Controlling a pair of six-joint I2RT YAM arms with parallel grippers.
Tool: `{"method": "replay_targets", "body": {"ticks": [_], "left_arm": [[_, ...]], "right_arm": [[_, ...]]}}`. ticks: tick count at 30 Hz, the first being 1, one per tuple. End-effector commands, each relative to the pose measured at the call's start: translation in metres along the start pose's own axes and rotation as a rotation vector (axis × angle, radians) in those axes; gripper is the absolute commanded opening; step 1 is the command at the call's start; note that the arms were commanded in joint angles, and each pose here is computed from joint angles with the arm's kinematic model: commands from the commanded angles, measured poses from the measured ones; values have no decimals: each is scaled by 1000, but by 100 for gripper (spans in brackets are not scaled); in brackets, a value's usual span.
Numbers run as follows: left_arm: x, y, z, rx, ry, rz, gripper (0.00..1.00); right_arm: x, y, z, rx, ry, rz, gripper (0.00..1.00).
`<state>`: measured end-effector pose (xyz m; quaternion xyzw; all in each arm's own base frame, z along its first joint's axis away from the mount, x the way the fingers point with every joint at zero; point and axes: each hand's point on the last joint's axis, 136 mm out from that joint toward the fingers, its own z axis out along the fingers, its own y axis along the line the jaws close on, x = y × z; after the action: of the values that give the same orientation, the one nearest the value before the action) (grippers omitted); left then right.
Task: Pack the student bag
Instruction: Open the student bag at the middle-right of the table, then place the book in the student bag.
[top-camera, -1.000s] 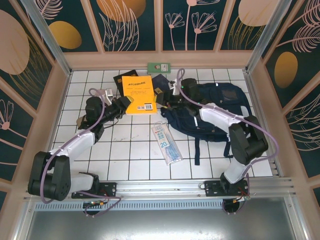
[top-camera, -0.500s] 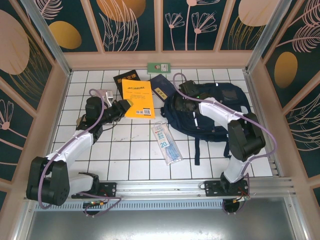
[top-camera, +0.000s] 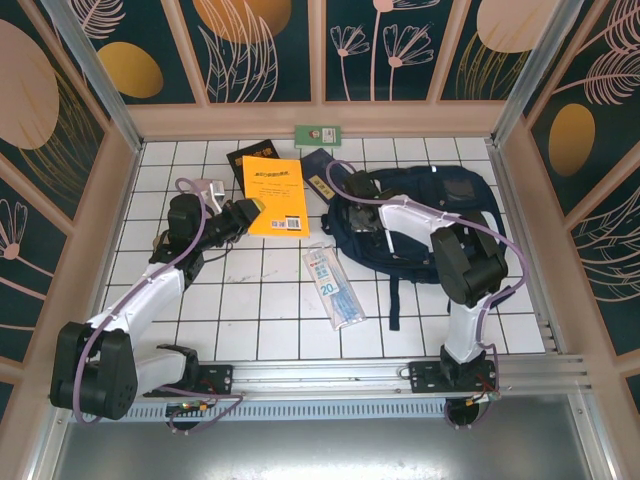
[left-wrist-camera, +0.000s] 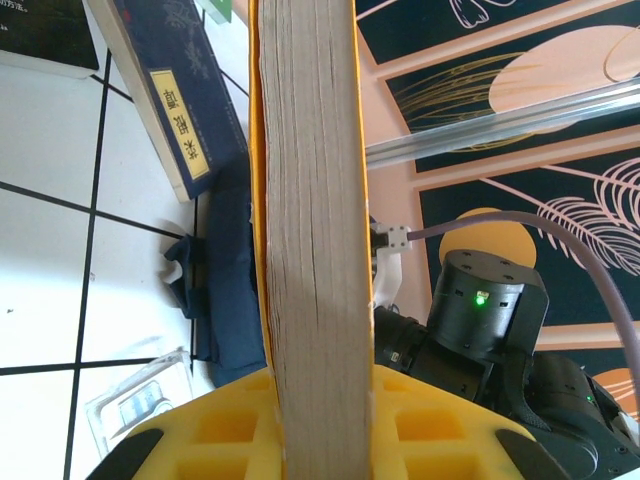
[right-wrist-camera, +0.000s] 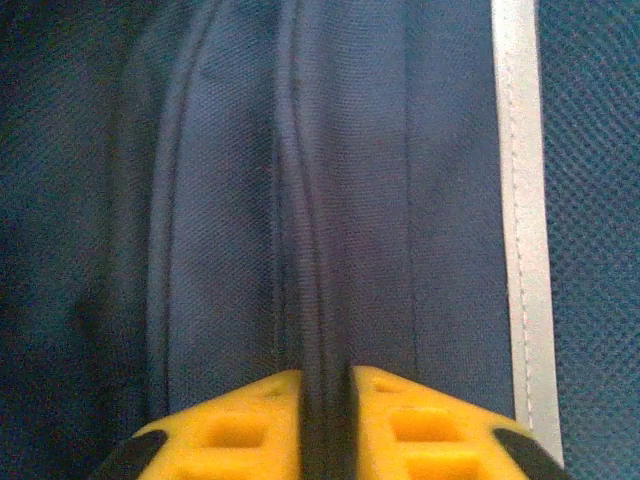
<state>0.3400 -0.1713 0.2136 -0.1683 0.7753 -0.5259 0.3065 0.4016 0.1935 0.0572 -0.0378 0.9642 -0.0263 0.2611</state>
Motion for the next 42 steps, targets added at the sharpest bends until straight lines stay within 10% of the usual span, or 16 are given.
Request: {"method": "replay_targets", "body": {"ticks": [1,19,42], "left_arm": [[-3,-22,-8,70,-16,75,0],[4,-14,22,78,-27,27,0],[112,-47,212,155,201,-68,0]], "right_arm": [[2,-4,2,42,13,-22,0],[-91,9,-141,-318,-288,42,0],[-129,-30,-234,-680,-436,231,0]]}}
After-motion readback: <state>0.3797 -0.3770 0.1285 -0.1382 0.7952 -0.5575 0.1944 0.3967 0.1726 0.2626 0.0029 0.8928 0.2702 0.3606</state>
